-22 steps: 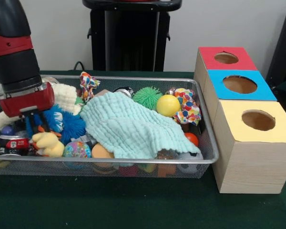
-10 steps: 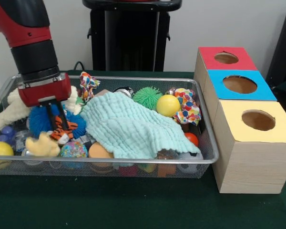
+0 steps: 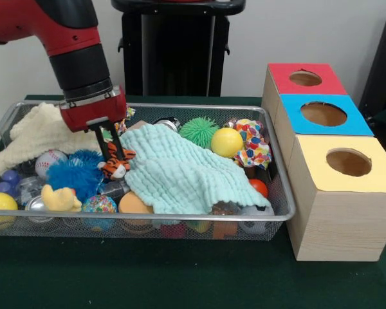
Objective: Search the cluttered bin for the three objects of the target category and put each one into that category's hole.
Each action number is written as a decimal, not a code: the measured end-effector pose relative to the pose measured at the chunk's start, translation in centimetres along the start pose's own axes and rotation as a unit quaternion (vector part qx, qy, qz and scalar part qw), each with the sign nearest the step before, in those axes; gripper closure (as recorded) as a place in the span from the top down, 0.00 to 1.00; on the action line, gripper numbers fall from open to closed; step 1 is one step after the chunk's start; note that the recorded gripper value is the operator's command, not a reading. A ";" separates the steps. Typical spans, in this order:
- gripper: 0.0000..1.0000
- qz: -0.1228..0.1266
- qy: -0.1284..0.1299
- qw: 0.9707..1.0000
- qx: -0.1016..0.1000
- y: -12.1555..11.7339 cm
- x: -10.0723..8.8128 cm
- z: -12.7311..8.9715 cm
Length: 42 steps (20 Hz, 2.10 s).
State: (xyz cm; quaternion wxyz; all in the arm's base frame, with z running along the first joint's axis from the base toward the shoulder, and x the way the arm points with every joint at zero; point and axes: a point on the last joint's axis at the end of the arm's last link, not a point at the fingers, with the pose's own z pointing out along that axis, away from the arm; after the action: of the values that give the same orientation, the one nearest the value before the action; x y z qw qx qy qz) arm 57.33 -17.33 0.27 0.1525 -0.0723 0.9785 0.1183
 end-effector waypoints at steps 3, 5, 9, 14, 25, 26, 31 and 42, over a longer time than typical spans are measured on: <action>0.00 0.004 -0.003 1.000 -0.001 0.7 0.4 0.0; 0.00 0.007 -0.005 1.000 0.000 1.2 0.8 0.0; 0.00 0.017 -0.008 1.000 0.003 1.7 1.6 -0.1; 0.00 0.026 -0.014 1.000 0.008 1.6 1.6 0.0; 0.00 0.038 -0.008 0.999 0.010 1.8 1.5 0.0; 0.00 0.038 -0.006 0.999 0.012 1.8 1.5 0.0; 0.00 0.031 0.003 0.999 0.025 2.3 1.0 -0.4; 0.00 0.020 0.013 0.999 0.045 4.6 -1.1 -1.4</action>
State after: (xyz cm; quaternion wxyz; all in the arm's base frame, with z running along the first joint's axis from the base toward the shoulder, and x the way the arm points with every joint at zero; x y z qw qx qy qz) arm 57.14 -13.15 2.86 0.1405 -0.0477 0.9860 0.0762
